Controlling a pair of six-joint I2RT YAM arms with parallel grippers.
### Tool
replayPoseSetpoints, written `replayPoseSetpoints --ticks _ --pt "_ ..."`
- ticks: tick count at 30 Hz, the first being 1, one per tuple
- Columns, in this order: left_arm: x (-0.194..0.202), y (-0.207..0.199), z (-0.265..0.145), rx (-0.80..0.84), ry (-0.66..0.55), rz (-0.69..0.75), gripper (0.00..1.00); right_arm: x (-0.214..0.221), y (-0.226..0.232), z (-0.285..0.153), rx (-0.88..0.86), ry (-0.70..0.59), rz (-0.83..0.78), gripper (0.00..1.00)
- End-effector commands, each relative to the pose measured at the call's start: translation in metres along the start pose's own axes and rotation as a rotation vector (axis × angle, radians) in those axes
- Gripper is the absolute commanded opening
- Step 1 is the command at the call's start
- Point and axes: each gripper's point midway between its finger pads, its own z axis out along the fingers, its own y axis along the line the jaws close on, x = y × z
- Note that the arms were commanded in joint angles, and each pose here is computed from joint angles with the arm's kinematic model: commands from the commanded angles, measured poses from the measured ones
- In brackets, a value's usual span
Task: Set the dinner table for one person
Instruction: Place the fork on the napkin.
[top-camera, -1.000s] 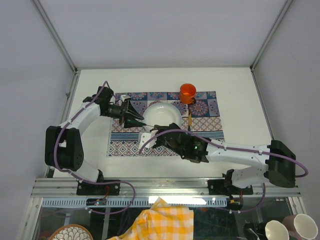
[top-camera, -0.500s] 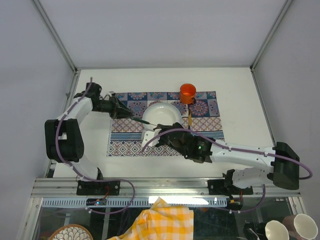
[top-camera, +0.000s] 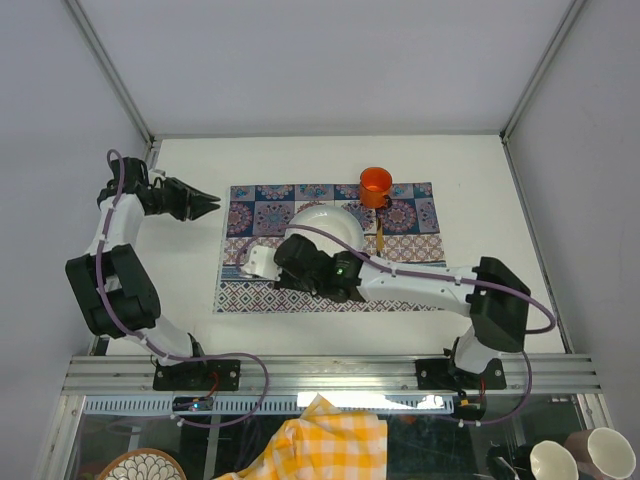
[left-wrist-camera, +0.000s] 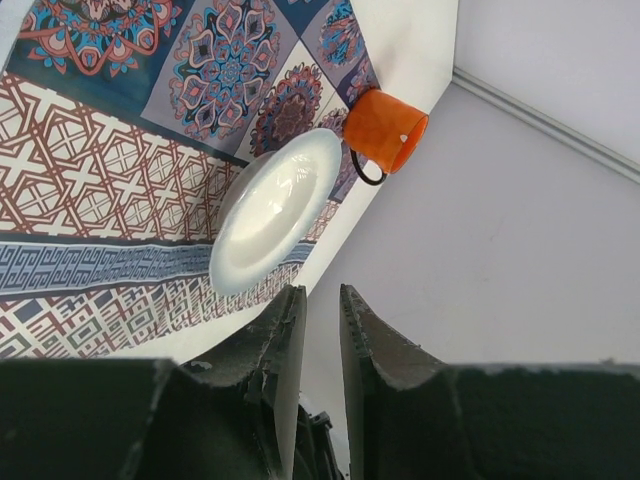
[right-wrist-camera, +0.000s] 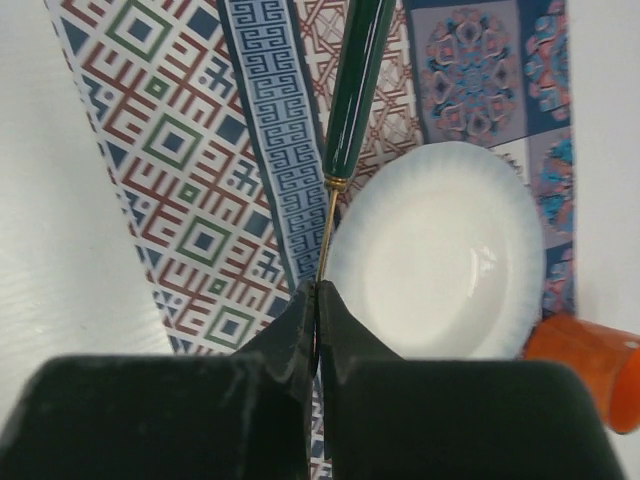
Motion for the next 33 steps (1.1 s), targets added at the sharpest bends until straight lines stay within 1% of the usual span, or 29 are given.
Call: replayPoseSetpoints --ticks 1,7,12,17,22,23,25,27,28,31,33 --pt "0.009 -0.013 -0.015 0.035 -0.046 0.042 0.22 -0.024 0.011 0.009 -0.103 -0.001 0.206 0.0" --pt "0.005 -0.022 -0.031 0.05 -0.112 0.058 0.23 -0.038 0.035 0.044 -0.23 0.079 0.278 0.0" --pt "0.006 -0.022 -0.031 0.063 -0.087 0.039 0.23 -0.043 0.06 0.063 -0.331 0.099 0.316 0.0" --pt "0.006 -0.009 -0.025 0.049 -0.062 0.004 0.23 -0.033 0.071 0.077 -0.351 0.143 0.323 0.0" --pt "0.007 -0.007 -0.024 0.049 -0.06 0.004 0.23 -0.022 0.071 0.088 -0.333 0.182 0.326 0.01" --pt "0.008 -0.007 -0.024 0.051 -0.055 0.004 0.23 -0.02 0.071 0.09 -0.333 0.19 0.326 0.07" --pt "0.008 -0.007 -0.024 0.053 -0.052 0.007 0.23 -0.019 0.07 0.093 -0.329 0.194 0.329 0.17" --pt "0.008 -0.006 -0.023 0.051 -0.047 0.007 0.23 -0.018 0.07 0.095 -0.327 0.197 0.331 0.19" --pt "0.008 -0.005 -0.023 0.049 -0.047 0.008 0.23 -0.017 0.07 0.095 -0.325 0.197 0.331 0.22" --pt "0.008 -0.003 -0.022 0.049 -0.042 0.007 0.23 -0.017 0.068 0.095 -0.315 0.195 0.334 0.38" --pt "0.008 -0.008 -0.024 0.06 -0.04 0.024 0.23 -0.017 0.066 0.091 -0.308 0.187 0.337 0.5"
